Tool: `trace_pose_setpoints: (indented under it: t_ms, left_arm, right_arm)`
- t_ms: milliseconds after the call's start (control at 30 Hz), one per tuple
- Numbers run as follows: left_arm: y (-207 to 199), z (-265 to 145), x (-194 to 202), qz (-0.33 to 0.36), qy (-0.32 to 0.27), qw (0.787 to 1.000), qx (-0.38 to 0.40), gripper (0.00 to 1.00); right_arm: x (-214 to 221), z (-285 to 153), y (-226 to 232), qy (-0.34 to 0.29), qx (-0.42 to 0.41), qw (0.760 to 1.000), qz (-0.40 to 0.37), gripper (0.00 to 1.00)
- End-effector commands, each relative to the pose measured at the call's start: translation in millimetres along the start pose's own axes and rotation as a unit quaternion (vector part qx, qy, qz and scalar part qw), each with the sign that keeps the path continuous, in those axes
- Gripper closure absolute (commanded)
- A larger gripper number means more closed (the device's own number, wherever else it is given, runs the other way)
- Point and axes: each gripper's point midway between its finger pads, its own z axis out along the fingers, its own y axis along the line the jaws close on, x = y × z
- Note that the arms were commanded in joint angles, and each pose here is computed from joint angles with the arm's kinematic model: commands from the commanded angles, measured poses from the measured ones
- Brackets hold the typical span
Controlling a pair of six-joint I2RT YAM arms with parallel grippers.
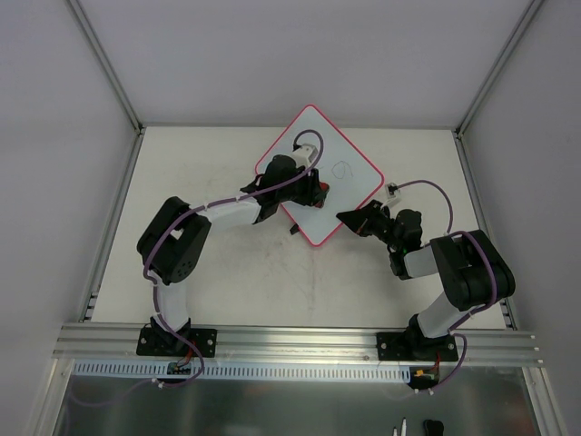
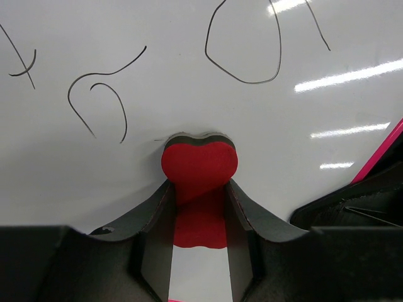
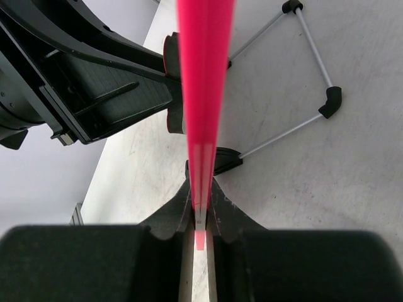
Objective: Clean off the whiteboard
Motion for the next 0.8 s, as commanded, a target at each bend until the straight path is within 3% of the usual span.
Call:
trace_pose_setpoints:
  t_ms: [0,167,767]
  left_arm:
    - [-31,9,39,0.014,0.059,0.997,0.049,0.69]
    - [1,13,33,0.032,0.062,0.997,-0.032,0.68]
    - [95,-4,-34,-0.029,0.037,0.996,-0.077,0.67]
  right_arm:
    - [-39,3,69,-0.064,-0.137,0.982,-0.110,1.00]
    - [-39,3,70,-0.063,-0.138,0.982,-0.109,1.00]
    - [-38,2,69,-0.062,-0.138,0.982,-0.109,1.00]
